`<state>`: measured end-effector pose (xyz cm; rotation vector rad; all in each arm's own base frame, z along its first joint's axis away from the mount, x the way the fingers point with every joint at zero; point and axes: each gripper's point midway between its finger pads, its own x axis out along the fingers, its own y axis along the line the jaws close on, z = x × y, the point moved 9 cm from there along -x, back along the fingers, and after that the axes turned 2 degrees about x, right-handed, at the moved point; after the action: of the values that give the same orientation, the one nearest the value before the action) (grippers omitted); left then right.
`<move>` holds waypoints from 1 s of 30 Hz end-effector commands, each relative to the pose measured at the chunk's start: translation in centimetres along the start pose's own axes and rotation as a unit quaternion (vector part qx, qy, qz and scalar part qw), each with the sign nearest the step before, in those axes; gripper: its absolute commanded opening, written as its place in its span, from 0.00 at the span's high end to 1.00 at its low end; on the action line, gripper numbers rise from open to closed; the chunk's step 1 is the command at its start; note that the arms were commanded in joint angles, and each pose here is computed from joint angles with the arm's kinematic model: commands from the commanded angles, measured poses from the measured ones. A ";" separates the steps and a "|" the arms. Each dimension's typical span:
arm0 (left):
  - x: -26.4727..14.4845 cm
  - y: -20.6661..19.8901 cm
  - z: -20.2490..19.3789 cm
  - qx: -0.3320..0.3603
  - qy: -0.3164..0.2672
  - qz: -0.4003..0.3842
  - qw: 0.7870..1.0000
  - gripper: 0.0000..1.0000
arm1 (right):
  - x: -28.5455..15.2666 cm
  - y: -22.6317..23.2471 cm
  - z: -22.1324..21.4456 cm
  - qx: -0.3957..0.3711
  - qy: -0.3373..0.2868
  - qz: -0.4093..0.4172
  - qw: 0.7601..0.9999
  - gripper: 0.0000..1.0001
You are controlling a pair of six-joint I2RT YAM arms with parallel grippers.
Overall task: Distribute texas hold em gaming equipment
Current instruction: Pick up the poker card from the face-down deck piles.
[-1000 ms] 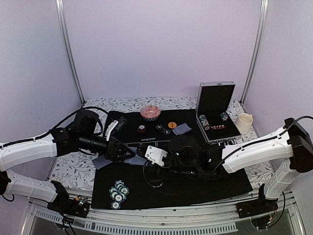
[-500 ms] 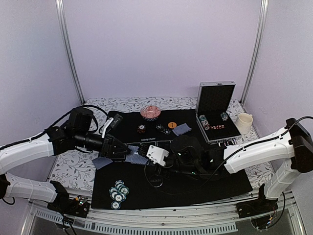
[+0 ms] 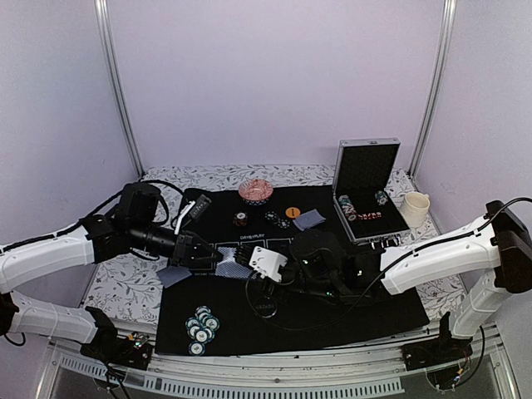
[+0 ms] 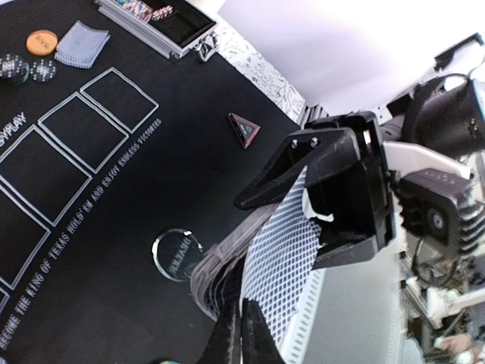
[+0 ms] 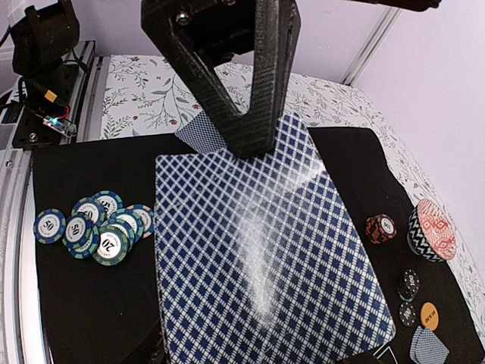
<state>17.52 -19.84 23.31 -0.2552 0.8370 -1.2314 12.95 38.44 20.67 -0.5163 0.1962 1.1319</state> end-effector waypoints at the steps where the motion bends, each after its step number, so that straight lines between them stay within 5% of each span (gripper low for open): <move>1: -0.3 -0.2 0.3 0.007 -0.009 -0.012 1.000 1.00 | -1.1 -0.6 1.0 0.001 -0.025 -0.017 1.000 0.51; 16: -2.7 -0.4 1.2 -0.015 -0.068 -0.010 0.998 1.00 | -2.9 -1.9 -1.7 0.031 -0.009 -0.044 0.999 0.51; 22: -5.1 4.7 -0.2 -0.145 -0.106 0.084 0.980 1.00 | -4.7 -2.2 -2.8 0.051 -0.006 -0.056 0.997 0.51; 30: -7.7 10.2 -5.5 -0.299 -0.116 0.219 0.921 1.00 | -6.0 -2.4 -2.8 0.057 -0.009 -0.056 0.997 0.51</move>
<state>21.32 -9.71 19.07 -0.6087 0.8860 -0.6637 12.85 31.99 20.34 -0.4528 0.2307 1.0267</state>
